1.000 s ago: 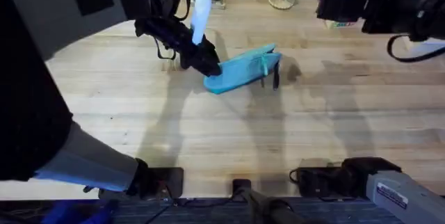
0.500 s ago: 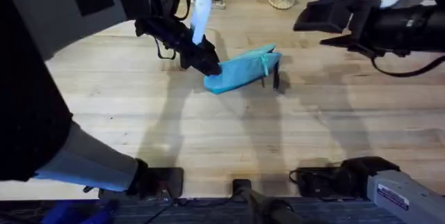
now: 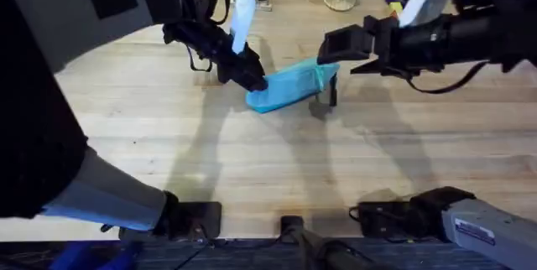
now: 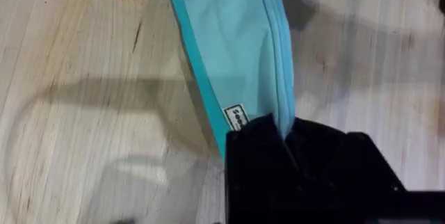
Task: Unzip the bag, pick up the pens from the table one at a time and place them inside, then zip the bag closed.
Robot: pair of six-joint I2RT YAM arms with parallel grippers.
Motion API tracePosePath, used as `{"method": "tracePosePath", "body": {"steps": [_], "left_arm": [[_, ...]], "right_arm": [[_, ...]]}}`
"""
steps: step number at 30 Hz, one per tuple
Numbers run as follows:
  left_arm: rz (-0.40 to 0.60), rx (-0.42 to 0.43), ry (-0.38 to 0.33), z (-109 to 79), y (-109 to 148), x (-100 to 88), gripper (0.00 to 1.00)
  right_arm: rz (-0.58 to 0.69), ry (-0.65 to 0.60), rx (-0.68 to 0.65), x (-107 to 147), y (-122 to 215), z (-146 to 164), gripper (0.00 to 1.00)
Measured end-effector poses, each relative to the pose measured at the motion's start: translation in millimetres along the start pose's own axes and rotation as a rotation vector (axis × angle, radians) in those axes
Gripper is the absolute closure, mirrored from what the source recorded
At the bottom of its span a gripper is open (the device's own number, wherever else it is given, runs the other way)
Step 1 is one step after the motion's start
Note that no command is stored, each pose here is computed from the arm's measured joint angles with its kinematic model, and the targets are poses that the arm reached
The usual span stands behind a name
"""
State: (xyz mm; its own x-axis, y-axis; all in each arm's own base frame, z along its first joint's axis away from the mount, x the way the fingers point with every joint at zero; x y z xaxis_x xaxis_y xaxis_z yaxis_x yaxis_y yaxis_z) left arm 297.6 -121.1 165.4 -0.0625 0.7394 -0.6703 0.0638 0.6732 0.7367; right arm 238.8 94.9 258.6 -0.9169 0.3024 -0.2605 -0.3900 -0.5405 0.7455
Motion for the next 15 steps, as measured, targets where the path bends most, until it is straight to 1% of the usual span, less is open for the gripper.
{"method": "tracePosePath", "body": {"steps": [7, 15], "left_arm": [[0.000, 0.000, 0.000, 0.0, 0.0, 0.0, 0.957], [0.000, 0.000, 0.000, 0.0, 0.0, 0.0, 0.957]], "right_arm": [[0.035, -0.056, 0.018, -3.9, -13.8, -4.4, 0.005], [0.092, -0.100, 0.059, -12.9, -44.6, -15.7, 0.005]]}}
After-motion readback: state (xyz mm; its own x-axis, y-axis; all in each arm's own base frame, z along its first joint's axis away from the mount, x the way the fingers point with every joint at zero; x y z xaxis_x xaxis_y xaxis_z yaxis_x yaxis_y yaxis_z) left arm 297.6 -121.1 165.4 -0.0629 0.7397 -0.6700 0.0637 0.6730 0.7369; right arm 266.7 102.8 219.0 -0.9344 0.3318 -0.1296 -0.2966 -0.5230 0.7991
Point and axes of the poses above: each hand's point on the last joint's axis, 136 mm out from that joint toward the fingers, its own y axis back along the fingers, its own z axis along the line the jaws close on, x = y × z, the point moved 9 cm from there along y, back along the fingers, and after that the axes turned 14 degrees about -y, right-handed, at the moved point
